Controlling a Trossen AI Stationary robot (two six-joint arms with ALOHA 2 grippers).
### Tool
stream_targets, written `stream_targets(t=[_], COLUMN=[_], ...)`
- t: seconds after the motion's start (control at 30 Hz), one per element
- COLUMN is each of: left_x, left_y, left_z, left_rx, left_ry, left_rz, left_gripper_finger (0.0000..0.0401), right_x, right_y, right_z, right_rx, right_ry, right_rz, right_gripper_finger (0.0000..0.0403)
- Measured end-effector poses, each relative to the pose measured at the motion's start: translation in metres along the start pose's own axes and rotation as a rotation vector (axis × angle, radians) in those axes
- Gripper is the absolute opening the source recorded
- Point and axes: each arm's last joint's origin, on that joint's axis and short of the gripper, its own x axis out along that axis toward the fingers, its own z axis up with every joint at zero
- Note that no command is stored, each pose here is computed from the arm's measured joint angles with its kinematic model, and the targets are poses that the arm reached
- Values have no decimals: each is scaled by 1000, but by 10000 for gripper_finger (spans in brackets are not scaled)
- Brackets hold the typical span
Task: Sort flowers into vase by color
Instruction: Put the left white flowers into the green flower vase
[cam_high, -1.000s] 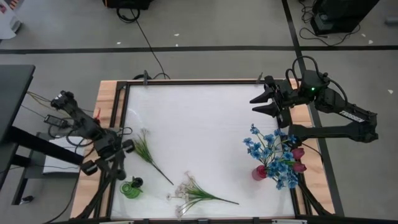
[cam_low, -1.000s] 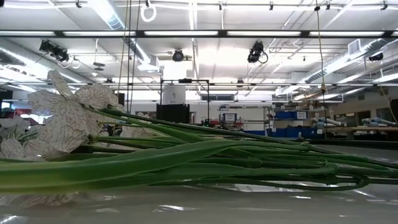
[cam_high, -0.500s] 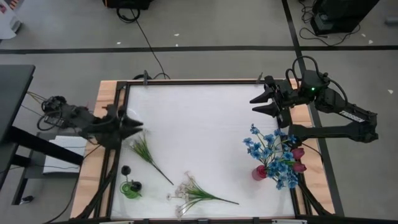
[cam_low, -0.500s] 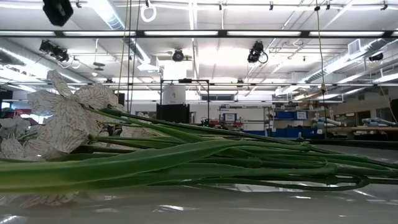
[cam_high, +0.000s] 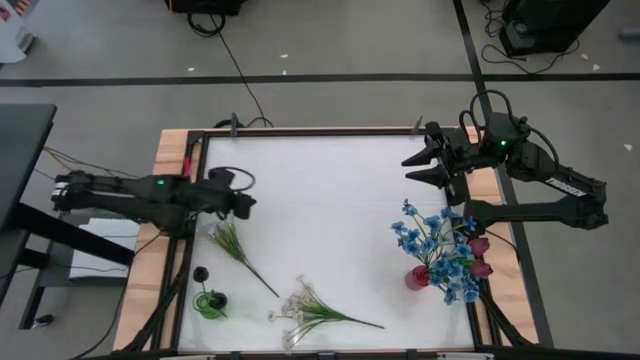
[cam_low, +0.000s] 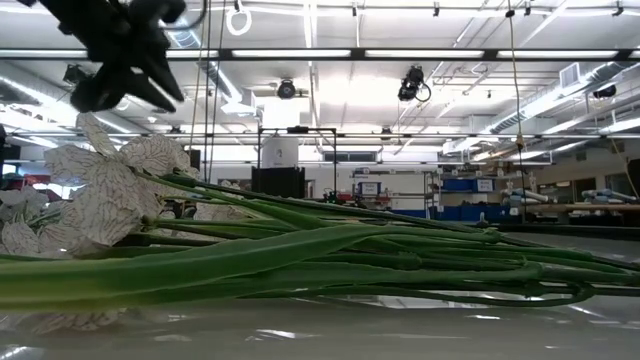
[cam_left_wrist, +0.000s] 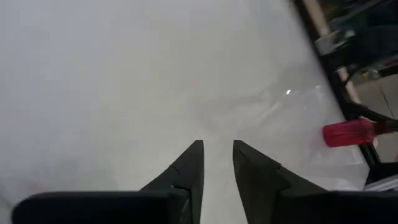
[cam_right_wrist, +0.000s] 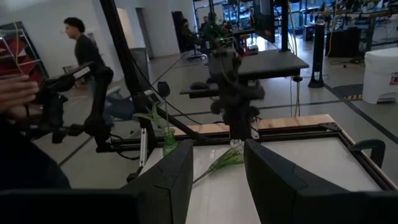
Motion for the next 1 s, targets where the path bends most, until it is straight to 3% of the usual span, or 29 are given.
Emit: stream_targets(t=[0.27, 0.5, 0.6, 0.77, 1.0], left_x=[30, 26, 22, 22, 32], left_y=[-5, -2, -3, 1, 6], left_z=[-22, -57, -66, -69, -74], left_rx=[-292, -488, -599, -656, -655], left_ry=[241, 480, 482, 458, 426], left_rz=[141, 349, 403, 488, 610], left_gripper_finger=[62, 61, 61, 75, 151], right_x=[0, 0, 0, 0, 0], right_y=[0, 0, 0, 0, 0], right_z=[0, 0, 0, 0, 0], right_rx=[0, 0, 0, 0, 0], right_ry=[0, 0, 0, 0, 1], right_rz=[0, 0, 0, 0, 0], right_gripper_finger=[151, 151, 151, 151, 151])
